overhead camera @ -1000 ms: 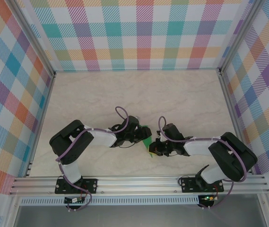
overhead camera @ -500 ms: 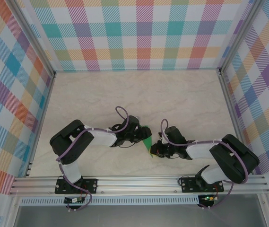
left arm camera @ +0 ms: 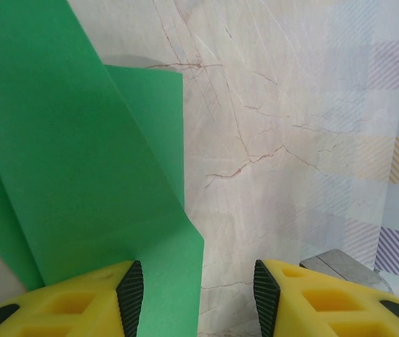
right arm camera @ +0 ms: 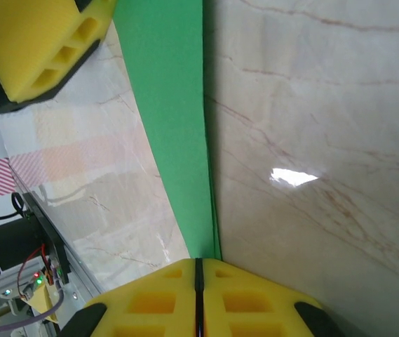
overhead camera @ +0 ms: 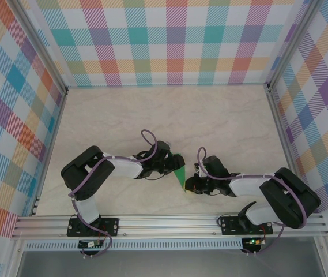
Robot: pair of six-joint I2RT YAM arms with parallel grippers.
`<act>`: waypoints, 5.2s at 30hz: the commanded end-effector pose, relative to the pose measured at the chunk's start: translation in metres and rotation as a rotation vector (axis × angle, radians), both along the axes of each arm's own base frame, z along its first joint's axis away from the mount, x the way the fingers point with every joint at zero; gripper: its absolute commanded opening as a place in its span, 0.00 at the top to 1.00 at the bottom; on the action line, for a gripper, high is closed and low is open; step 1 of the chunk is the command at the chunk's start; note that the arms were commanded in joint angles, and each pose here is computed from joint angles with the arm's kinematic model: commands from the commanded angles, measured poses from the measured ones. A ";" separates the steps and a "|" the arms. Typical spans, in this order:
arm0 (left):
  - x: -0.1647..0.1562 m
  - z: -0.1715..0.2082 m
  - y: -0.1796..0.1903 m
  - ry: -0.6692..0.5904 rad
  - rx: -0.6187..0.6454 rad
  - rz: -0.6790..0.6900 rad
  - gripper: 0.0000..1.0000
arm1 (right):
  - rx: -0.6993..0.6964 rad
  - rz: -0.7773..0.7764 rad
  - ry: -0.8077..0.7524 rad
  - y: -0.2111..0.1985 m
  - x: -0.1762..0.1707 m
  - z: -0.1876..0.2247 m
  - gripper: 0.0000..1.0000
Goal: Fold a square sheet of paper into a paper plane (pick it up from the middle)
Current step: Fold the wing for the fifth time at the center of the table.
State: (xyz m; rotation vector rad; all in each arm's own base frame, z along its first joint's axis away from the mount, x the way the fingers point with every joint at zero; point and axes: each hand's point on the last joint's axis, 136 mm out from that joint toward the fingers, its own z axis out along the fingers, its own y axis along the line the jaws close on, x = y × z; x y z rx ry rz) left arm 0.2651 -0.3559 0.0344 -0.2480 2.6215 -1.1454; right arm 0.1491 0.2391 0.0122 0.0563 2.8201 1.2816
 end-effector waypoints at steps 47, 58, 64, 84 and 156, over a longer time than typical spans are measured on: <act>-0.026 -0.065 0.016 0.179 0.168 -0.017 0.52 | -0.157 0.077 0.180 -0.028 -0.050 -0.016 0.94; -0.027 -0.064 0.013 0.184 0.161 -0.024 0.52 | -0.006 -0.070 -0.068 0.010 0.021 0.052 0.90; -0.027 -0.063 0.011 0.186 0.158 -0.031 0.52 | 0.008 -0.132 -0.061 0.022 0.043 0.042 0.89; -0.028 -0.064 0.011 0.189 0.161 -0.035 0.52 | -0.085 -0.132 -0.067 0.008 0.040 0.038 0.86; 0.029 -0.011 0.025 -0.076 0.156 -0.032 0.62 | -0.333 -0.048 0.226 -0.038 -0.027 -0.065 1.00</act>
